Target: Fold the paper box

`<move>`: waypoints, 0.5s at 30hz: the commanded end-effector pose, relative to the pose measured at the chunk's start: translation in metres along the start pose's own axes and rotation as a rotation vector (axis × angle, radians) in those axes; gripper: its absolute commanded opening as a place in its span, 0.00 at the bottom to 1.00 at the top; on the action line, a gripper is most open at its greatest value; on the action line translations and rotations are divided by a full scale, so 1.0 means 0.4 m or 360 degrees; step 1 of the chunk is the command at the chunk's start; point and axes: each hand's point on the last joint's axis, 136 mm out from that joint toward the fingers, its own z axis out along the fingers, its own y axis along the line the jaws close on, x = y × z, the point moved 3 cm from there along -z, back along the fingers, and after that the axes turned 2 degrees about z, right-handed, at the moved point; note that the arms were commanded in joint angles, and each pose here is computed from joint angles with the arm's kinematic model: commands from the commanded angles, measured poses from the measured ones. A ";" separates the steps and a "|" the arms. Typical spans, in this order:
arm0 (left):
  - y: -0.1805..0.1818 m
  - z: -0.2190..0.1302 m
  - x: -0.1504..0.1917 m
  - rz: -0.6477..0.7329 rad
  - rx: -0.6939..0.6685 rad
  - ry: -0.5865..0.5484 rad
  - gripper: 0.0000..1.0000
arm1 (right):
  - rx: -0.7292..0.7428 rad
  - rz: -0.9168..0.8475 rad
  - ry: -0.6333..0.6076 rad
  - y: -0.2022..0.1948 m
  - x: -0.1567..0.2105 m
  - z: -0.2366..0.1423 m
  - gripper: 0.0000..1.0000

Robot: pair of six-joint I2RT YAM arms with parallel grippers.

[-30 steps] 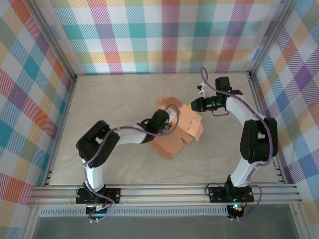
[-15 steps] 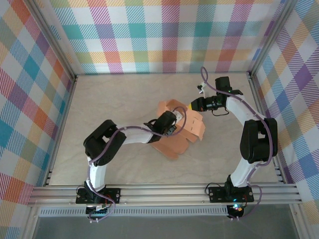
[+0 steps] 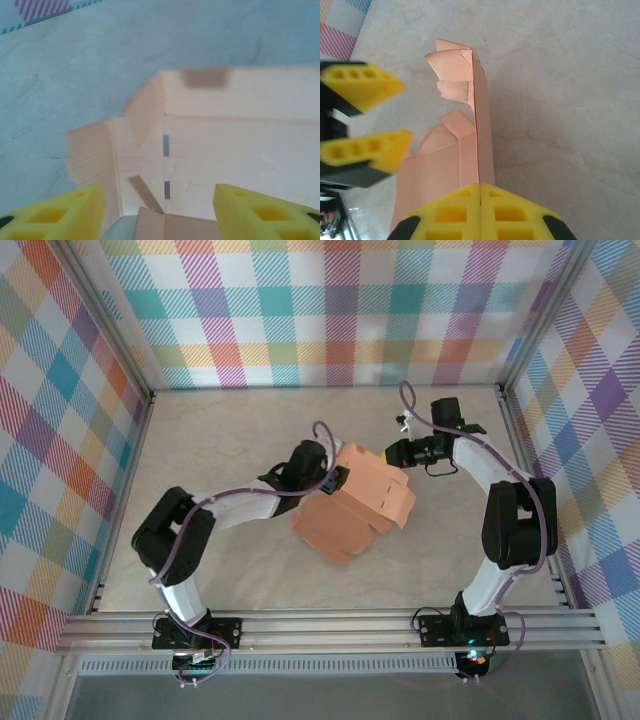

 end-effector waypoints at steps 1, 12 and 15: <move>-0.006 -0.058 -0.036 -0.0375 0.0191 -0.0053 0.66 | 0.0053 -0.0035 -0.0090 0.013 -0.013 -0.022 0.00; -0.074 -0.095 0.089 -0.0774 0.0411 0.0183 0.55 | 0.0238 -0.0057 -0.0462 0.001 -0.019 -0.035 0.00; -0.087 -0.071 0.131 -0.0814 0.0441 0.0287 0.44 | 0.0287 -0.0078 -0.0496 -0.006 -0.012 -0.039 0.00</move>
